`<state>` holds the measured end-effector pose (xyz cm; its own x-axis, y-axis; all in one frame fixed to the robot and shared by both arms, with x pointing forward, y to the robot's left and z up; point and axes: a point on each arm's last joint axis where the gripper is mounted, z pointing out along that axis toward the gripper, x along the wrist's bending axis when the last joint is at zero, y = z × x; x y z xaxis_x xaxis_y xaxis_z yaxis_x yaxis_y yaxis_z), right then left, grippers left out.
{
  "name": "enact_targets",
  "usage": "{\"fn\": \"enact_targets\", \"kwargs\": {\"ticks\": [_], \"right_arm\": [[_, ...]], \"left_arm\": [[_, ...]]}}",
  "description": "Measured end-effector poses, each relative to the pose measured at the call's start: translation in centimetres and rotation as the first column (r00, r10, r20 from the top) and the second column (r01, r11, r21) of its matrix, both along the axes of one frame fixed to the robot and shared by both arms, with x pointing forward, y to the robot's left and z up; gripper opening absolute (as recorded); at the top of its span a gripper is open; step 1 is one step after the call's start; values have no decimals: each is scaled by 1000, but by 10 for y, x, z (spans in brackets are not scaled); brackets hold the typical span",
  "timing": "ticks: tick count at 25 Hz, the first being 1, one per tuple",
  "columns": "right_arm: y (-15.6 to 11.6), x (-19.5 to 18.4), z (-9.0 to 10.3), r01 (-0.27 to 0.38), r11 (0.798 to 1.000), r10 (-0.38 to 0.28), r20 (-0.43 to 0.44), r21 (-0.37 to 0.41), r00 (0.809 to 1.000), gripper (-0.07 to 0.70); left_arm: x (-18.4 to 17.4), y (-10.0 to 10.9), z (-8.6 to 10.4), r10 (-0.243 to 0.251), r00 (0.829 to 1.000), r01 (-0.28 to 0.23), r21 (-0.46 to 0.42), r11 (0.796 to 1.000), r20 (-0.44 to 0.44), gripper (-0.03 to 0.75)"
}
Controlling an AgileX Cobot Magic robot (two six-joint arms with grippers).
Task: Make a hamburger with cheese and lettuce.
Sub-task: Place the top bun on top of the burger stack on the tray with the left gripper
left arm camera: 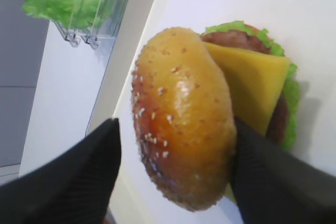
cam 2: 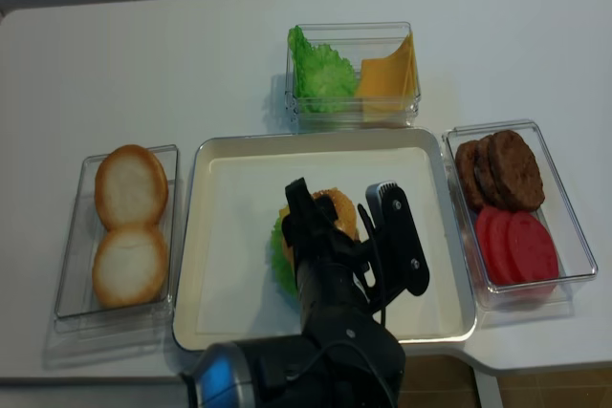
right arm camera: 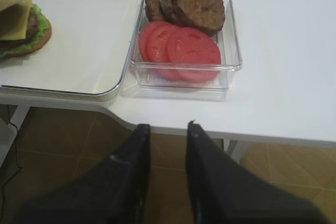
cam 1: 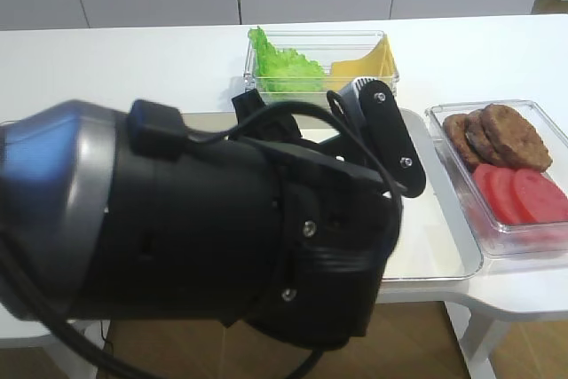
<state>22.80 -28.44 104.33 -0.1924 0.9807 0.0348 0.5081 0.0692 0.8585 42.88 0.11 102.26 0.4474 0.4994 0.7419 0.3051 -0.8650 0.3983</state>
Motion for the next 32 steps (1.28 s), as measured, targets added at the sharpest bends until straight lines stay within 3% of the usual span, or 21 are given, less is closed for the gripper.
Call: {"fn": "enact_targets", "kwargs": {"ticks": [8,32], "right_arm": [[0,0,0,0,1000,0,0,0,1000,193],[0,0,0,0,1000,0,0,0,1000,193]], "left_arm": [[-1,-1,-1,0,1000,0,-11,1000,-16,498],[0,-1,-4,-5,998,3,-42,999,-55,505]]}}
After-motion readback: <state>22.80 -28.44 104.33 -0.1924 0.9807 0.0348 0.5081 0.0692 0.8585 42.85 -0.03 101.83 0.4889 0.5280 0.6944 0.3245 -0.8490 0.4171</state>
